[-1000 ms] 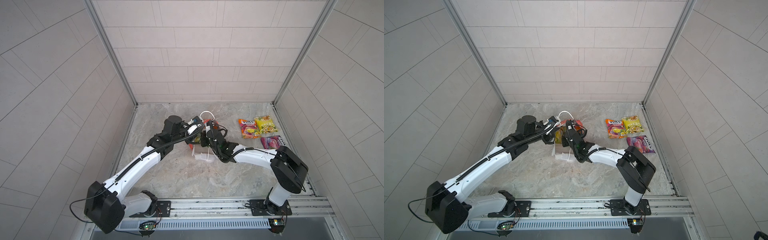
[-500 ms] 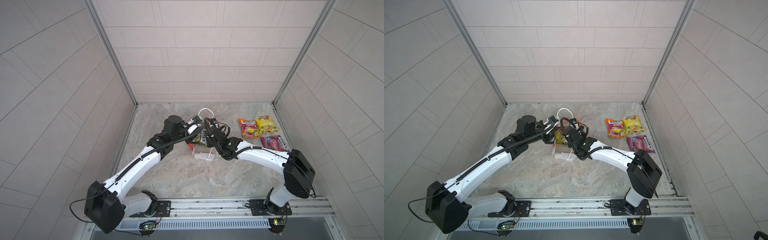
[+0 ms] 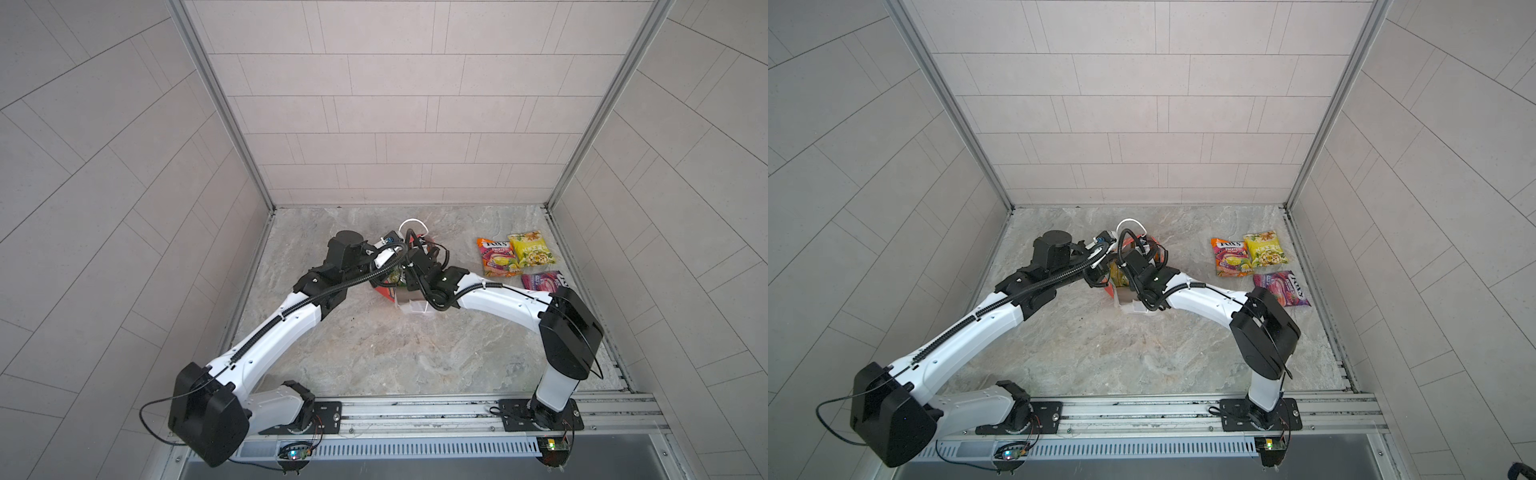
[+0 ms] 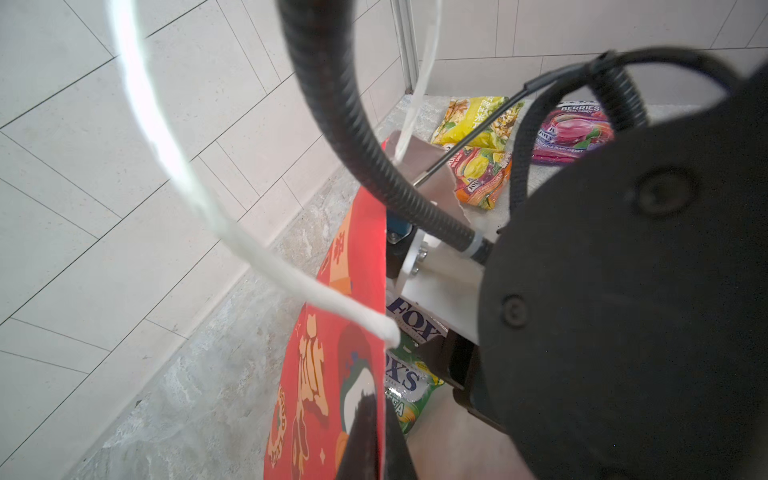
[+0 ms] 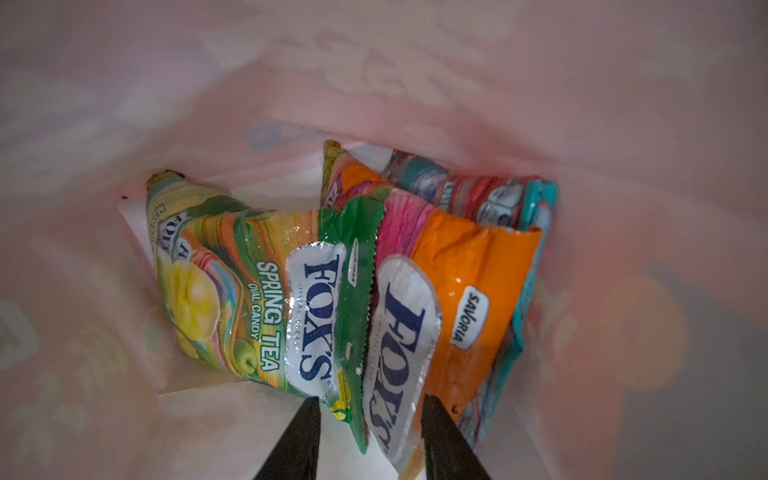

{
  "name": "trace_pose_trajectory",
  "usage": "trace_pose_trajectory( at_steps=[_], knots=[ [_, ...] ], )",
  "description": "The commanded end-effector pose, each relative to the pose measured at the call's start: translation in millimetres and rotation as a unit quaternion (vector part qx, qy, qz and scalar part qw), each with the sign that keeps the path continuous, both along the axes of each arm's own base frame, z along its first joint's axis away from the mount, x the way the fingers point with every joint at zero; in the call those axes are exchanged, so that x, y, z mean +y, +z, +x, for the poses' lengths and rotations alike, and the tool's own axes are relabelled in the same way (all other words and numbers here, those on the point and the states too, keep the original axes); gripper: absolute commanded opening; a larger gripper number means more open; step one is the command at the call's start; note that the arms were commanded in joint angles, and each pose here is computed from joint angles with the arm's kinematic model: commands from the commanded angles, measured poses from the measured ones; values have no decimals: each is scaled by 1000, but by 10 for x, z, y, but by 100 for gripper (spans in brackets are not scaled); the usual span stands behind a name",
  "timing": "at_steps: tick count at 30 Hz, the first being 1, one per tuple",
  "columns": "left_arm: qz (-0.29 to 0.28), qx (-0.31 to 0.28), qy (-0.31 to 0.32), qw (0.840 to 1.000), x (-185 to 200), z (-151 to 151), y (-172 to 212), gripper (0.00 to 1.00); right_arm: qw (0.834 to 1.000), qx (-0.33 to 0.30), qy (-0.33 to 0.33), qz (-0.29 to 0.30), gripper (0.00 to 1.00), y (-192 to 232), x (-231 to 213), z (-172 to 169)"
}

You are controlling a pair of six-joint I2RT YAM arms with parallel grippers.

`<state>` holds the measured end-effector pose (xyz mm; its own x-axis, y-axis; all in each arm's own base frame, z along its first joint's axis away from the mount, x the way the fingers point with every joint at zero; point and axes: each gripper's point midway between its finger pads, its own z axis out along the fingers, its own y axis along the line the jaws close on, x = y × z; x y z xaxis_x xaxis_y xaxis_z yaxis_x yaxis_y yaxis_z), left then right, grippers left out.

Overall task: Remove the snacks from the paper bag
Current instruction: 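Close the right gripper on the top edge of the orange FOX'S packet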

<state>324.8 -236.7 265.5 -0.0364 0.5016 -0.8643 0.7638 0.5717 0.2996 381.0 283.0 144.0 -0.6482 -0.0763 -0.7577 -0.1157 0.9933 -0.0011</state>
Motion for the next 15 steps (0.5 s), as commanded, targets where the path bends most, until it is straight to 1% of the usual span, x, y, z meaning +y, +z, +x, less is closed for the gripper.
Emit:
trace_pose_trajectory(
  at_steps=[1,4,7,11,15],
  knots=[
    [-13,-13,-27,999,-80,-87,84,0,1000,17,-11,-1,43,-145,19,40],
    [-13,-12,-29,999,-82,-94,87,0,1000,21,-22,-4,45,-225,2,82],
    [-13,-12,-29,999,-82,-94,85,0,999,24,-35,-3,42,-311,-35,126],
    [-14,-14,-29,999,-81,-97,91,0,999,20,-41,6,35,-425,-59,204],
    [-13,-13,-29,999,-82,-92,84,0,999,4,-39,22,23,-453,-42,270]
  ],
)
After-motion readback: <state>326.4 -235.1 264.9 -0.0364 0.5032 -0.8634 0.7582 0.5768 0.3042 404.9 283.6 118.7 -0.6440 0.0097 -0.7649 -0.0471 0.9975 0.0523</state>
